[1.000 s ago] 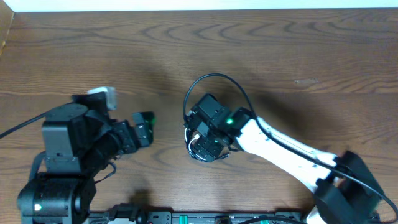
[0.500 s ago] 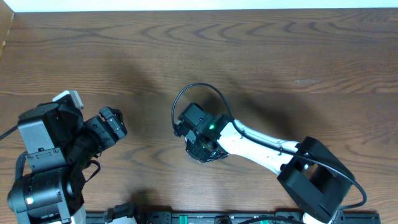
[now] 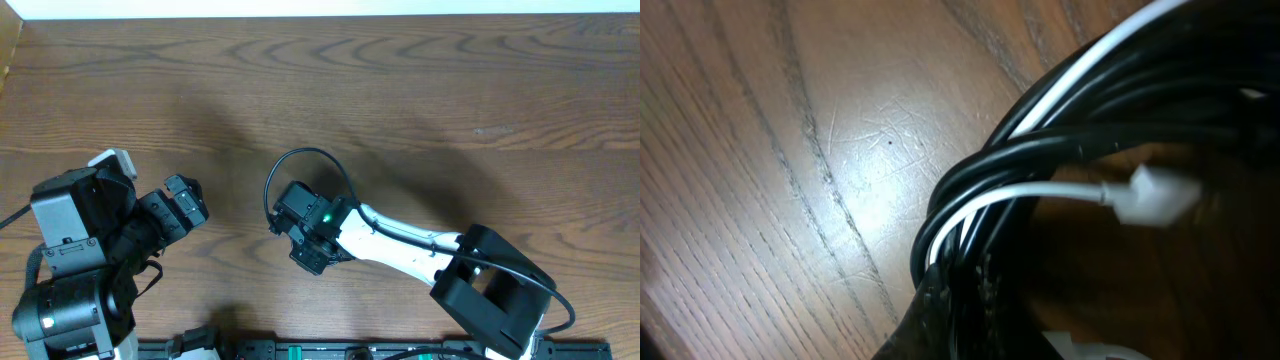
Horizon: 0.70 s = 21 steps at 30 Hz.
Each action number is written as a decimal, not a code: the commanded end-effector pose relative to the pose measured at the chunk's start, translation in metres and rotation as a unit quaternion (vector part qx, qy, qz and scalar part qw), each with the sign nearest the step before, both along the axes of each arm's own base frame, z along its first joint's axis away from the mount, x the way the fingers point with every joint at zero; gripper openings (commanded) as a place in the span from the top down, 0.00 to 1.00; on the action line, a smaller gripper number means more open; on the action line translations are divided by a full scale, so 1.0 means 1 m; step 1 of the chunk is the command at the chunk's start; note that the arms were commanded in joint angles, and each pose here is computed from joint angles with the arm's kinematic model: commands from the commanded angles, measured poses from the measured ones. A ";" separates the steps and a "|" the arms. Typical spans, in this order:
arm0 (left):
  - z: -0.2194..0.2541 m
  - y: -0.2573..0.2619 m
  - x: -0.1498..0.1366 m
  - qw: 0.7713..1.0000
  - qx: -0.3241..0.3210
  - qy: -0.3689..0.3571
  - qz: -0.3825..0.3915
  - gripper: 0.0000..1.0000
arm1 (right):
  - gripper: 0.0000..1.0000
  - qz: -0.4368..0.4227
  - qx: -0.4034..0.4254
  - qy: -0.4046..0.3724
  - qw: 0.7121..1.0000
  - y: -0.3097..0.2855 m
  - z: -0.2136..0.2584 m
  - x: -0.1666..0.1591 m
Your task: Untangle cables
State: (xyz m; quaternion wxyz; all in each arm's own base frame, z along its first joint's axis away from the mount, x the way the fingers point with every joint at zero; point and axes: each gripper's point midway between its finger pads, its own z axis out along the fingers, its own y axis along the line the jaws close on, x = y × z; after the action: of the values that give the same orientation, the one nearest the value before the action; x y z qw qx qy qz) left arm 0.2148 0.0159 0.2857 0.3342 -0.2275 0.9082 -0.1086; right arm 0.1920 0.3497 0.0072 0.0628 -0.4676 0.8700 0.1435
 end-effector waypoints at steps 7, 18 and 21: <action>0.006 0.000 -0.001 1.000 -0.001 -0.007 0.002 0.64 | 0.99 -0.072 0.021 -0.021 0.997 -0.005 0.071 0.031; 0.003 0.000 -0.004 1.000 -0.002 0.000 0.002 0.64 | 0.99 -0.199 0.177 -0.178 0.947 -0.060 0.259 0.089; 0.003 0.000 -0.004 1.000 -0.003 0.000 0.002 0.64 | 0.99 -0.076 0.225 -0.151 0.959 -0.041 0.272 0.057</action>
State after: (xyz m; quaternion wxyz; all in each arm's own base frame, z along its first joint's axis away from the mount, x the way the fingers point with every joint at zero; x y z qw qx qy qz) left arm 0.2124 0.0152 0.2835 0.3275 -0.2284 0.9103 -0.1088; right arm 0.2854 0.2804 0.2853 0.3562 -0.2733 0.8737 0.1873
